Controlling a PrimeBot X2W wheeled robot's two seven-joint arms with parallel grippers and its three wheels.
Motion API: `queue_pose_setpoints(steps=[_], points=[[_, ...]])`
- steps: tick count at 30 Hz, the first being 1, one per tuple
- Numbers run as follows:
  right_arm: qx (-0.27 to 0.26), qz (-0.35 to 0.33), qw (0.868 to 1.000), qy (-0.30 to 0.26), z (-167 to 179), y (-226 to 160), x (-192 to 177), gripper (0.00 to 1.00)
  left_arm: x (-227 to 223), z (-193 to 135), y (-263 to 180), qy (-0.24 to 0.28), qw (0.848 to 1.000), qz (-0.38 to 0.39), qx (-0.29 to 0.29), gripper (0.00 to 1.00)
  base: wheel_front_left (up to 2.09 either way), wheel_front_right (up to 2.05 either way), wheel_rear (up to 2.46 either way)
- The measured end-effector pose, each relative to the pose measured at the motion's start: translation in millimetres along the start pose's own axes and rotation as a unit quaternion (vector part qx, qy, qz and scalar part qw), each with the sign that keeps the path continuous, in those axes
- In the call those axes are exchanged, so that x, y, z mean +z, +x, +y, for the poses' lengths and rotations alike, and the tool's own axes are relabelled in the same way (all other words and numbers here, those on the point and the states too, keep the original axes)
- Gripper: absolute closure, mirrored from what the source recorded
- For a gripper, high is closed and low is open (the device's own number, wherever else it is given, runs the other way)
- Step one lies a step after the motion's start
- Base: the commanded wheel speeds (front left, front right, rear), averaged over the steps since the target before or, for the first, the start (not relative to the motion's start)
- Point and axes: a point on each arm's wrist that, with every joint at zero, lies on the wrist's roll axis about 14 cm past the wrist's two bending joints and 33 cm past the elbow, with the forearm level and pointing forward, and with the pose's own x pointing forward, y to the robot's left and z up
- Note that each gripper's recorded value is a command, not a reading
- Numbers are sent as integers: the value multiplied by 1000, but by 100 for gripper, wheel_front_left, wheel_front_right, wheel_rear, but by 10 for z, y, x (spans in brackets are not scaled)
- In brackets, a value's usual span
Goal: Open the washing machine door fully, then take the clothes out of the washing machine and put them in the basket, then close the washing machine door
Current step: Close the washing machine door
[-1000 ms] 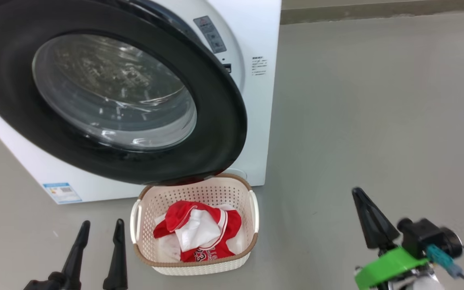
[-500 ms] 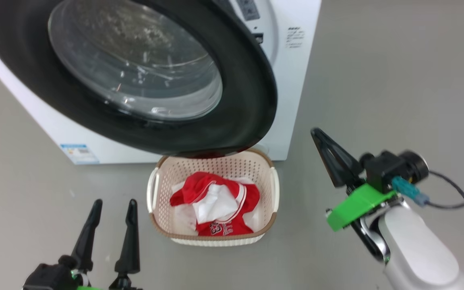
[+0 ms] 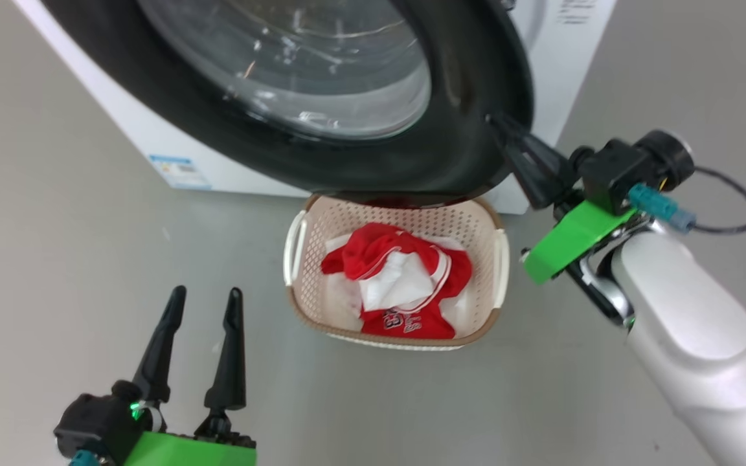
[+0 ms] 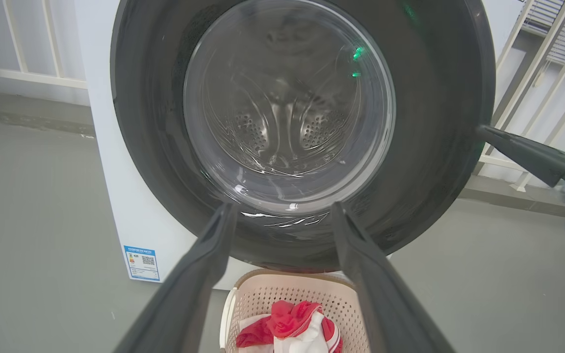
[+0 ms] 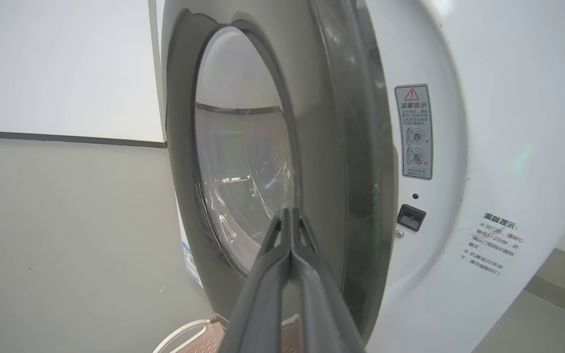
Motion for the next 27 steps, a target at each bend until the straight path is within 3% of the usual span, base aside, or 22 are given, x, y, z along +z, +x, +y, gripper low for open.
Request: queue_pose_setpoints(steps=[14, 27], points=[[5, -14, 1000, 23, -190, 478, -149, 100, -184, 207, 71, 9, 999, 26, 32, 0, 0, 0, 0], [-32, -44, 998, 22, -644, 781, -70, 100, -337, 212, 145, -6, 998, 45, 40, 0, 0, 0, 0]])
